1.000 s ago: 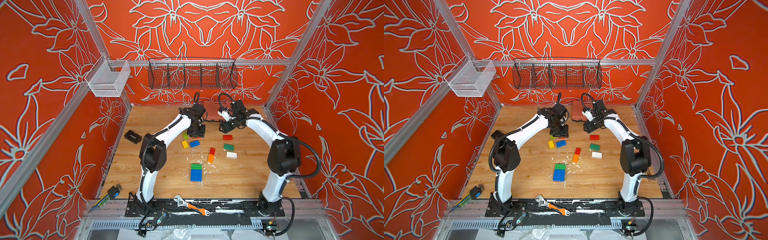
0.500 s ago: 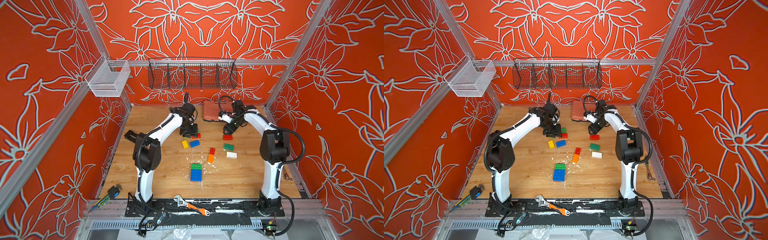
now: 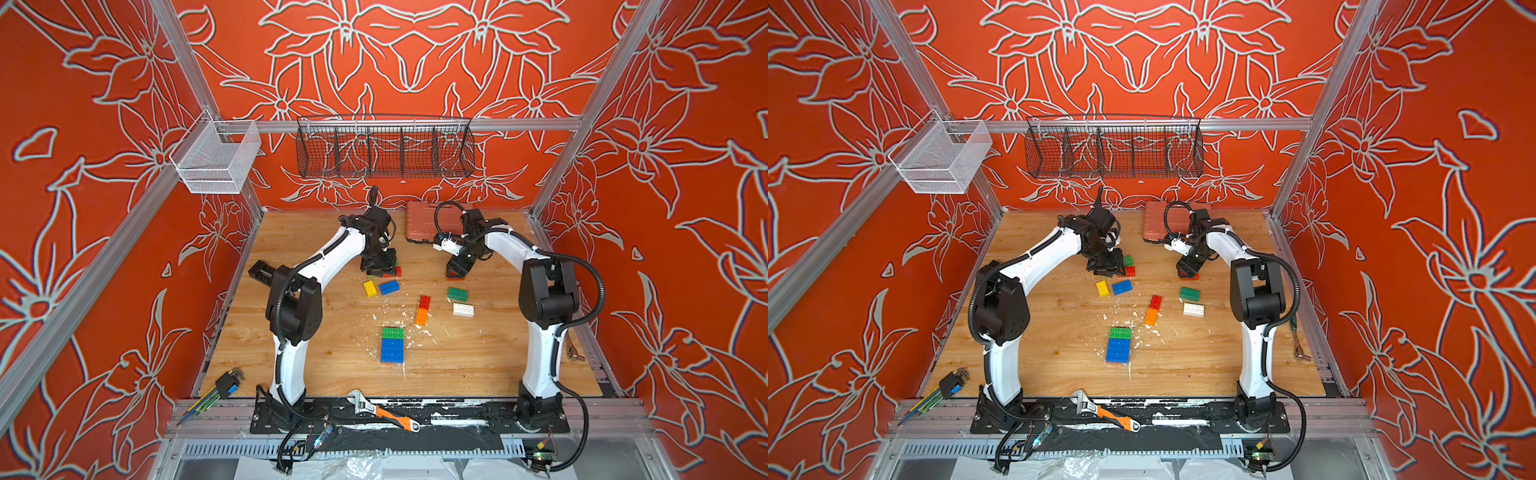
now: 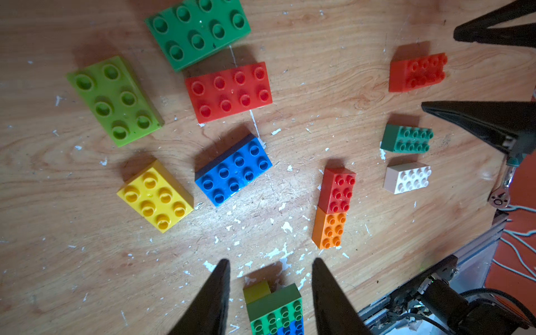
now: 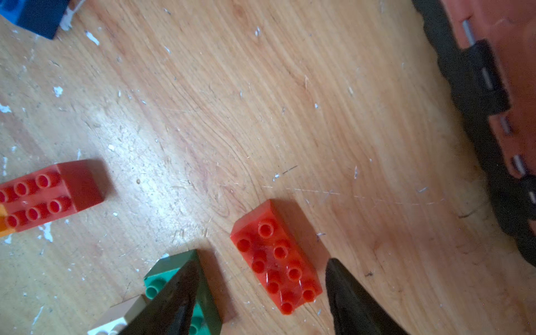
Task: Assemble a rectangle with lego
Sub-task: Pick up the lego brick from the center of the board.
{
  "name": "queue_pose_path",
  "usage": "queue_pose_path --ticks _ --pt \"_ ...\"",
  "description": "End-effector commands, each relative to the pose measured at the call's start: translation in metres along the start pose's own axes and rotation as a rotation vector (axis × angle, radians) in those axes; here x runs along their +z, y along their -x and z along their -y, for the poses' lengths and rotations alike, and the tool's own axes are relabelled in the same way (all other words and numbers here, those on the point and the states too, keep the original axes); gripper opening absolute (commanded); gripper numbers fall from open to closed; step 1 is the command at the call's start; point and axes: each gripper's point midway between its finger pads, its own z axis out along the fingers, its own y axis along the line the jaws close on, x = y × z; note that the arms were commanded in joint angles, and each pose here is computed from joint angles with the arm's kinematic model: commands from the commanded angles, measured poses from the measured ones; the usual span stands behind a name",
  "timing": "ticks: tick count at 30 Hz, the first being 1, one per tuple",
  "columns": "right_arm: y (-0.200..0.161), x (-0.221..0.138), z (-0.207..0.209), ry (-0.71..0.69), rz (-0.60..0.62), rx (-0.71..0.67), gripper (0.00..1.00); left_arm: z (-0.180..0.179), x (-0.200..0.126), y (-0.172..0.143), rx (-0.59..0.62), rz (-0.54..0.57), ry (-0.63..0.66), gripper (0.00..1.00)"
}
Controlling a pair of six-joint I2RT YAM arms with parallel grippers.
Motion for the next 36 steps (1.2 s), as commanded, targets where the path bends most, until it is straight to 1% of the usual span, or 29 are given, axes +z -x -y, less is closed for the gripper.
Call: queue_pose_path --ticks 1,7,10,16,20,25,29,31,36 --pt "0.004 0.003 -0.005 0.038 0.037 -0.032 0.72 0.002 -0.015 -0.004 0.015 0.016 -0.010 0.45" --pt "-0.005 0.011 -0.003 0.043 -0.004 -0.033 0.72 0.001 -0.018 -0.007 0.019 0.020 -0.009 0.45" --pt "-0.003 0.011 -0.004 0.054 0.021 -0.025 0.72 0.001 -0.020 -0.010 0.019 0.023 -0.011 0.45" --pt "-0.003 0.017 0.008 0.014 0.021 -0.035 0.72 -0.002 -0.024 -0.018 0.016 0.026 -0.009 0.45" --pt "0.004 0.017 0.007 0.043 0.031 -0.028 0.72 -0.001 -0.022 -0.021 0.005 0.020 -0.020 0.45" --pt "-0.003 0.022 0.001 0.066 0.020 -0.024 0.72 -0.003 -0.026 -0.024 0.001 0.034 -0.015 0.45" --pt "-0.008 0.032 0.001 0.099 0.014 0.008 0.72 -0.002 -0.026 -0.024 -0.002 0.033 -0.023 0.45" --pt "-0.011 0.036 0.003 0.092 -0.008 0.013 0.71 -0.002 -0.025 -0.026 -0.003 0.028 -0.023 0.45" --pt "-0.017 0.039 0.007 0.060 -0.018 0.017 0.69 -0.004 -0.026 -0.027 -0.001 0.031 -0.016 0.45"
